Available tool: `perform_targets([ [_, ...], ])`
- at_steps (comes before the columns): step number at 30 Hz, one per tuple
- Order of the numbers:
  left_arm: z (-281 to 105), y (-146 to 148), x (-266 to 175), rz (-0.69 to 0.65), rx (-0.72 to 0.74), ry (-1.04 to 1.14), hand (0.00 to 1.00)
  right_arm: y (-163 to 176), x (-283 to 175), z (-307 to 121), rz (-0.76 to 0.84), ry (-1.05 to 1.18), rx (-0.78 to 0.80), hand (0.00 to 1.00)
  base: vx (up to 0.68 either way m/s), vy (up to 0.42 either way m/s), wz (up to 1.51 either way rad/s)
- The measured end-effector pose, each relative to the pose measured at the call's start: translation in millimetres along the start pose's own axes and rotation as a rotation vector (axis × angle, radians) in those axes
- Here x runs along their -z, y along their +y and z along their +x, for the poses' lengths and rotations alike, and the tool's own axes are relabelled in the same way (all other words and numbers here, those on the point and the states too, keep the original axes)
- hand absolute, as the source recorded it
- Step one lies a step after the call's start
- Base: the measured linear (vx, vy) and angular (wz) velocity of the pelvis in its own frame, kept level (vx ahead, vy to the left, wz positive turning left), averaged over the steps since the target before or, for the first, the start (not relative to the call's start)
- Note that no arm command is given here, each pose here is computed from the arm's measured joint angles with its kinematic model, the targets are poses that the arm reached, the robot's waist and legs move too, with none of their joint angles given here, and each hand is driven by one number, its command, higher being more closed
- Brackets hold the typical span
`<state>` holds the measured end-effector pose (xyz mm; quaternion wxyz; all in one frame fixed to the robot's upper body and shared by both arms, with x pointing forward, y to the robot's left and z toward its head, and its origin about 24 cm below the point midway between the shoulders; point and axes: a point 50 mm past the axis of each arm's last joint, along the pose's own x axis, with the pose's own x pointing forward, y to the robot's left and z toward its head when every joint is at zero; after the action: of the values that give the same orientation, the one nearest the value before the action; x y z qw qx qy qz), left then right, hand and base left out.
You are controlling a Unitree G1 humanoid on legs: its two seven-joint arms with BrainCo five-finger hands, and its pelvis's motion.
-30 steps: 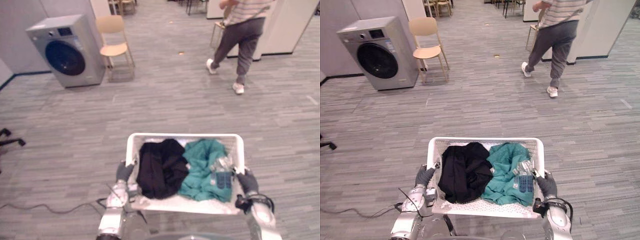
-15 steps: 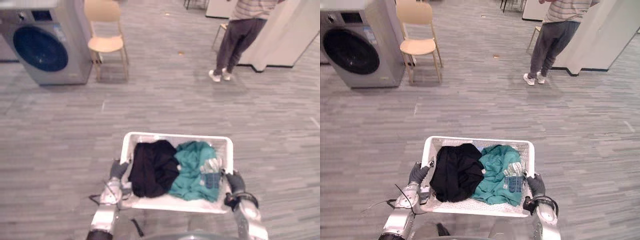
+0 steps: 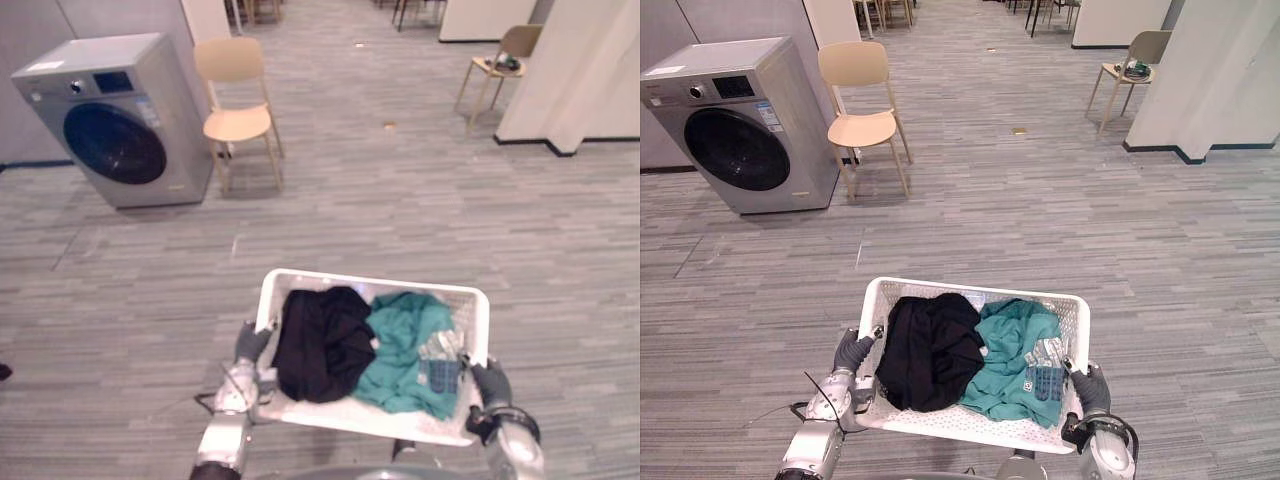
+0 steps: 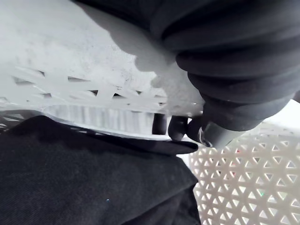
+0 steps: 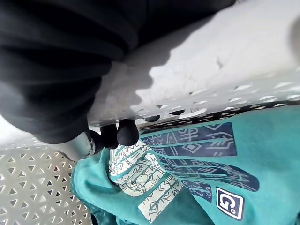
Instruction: Pick up the laundry basket with both hands and put the clothes into the washing machine.
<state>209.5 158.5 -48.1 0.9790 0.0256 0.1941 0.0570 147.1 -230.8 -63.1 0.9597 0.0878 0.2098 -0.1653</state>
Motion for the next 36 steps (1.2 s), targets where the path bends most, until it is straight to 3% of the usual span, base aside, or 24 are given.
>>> perform_targets([
  [10, 10.6, 0.4, 10.1, 0.098, 0.055, 0.056, 1.00, -9.9, 37.7, -13.2, 0.165, 0.137, 0.015, 1.00, 0.03, -0.004, 0.00],
  [18, 16.3, -7.3, 5.5, 0.107, 0.078, 0.048, 1.00, -17.0, 30.7, -2.3, 0.163, 0.123, 0.015, 1.00, 0.15, 0.079, 0.37],
  [22, 22.4, 4.6, -3.6, 0.110, 0.044, 0.018, 1.00, -0.8, 26.9, 11.1, 0.186, 0.121, -0.047, 1.00, 0.12, -0.036, 0.25],
  [36, 18.4, -3.1, 2.7, 0.059, 0.057, 0.044, 1.00, -8.6, 16.7, 16.3, 0.153, 0.108, -0.055, 1.00, 0.53, -0.254, 0.10],
])
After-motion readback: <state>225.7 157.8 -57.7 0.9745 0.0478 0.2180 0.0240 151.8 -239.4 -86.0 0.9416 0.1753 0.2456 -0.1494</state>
